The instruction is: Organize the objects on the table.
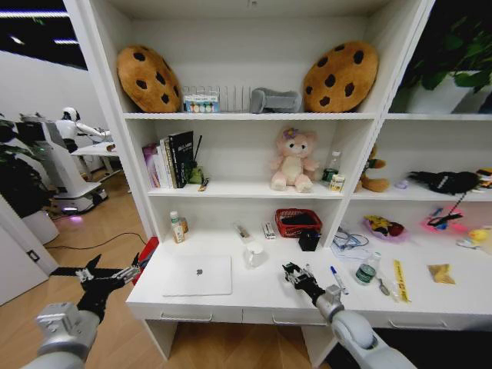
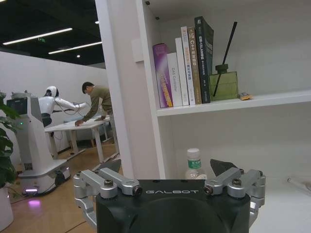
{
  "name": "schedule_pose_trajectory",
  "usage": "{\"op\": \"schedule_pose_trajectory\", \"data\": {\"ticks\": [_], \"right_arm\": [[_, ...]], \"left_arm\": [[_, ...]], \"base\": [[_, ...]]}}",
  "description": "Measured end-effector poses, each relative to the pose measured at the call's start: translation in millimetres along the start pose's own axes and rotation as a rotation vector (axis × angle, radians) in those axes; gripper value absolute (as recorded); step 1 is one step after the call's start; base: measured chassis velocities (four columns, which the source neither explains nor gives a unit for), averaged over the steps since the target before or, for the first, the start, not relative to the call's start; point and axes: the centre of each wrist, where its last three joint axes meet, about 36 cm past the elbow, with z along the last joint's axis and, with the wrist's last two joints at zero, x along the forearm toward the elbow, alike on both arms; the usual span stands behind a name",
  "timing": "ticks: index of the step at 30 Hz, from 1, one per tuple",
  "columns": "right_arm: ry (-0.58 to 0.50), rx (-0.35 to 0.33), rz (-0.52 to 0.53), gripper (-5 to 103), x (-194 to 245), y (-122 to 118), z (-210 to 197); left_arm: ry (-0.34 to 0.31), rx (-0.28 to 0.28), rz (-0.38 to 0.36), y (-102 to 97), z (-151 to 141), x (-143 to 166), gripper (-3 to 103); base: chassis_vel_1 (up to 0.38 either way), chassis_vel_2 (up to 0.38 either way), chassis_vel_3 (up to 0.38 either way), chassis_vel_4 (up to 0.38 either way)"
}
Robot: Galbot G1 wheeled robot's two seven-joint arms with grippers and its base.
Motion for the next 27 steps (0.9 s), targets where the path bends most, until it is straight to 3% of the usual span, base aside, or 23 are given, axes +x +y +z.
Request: {"op": "schedule_pose_trajectory", "data": {"ticks": [5, 15, 27], "right_arm": [[-0.019, 0.010, -0.003, 37, -21.2, -7.7, 1.2], [0.012, 0.037, 0.005, 37, 25.9, -7.7, 46.5], [-0.041, 0.032, 0.000, 37, 32.9, 0.0, 29.6]], "left_arm": [[0.000, 0.000, 0.000, 0.0, 0.0, 0.0, 100], [0.000, 0.000, 0.000, 0.0, 0.0, 0.0, 100], [0.000, 0.000, 0.000, 0.0, 0.0, 0.0, 100]], "base": [[0.000, 0.000, 0.000, 0.000], [0.000, 0.000, 0.000, 0.000], [0.000, 0.000, 0.000, 0.000]]}}
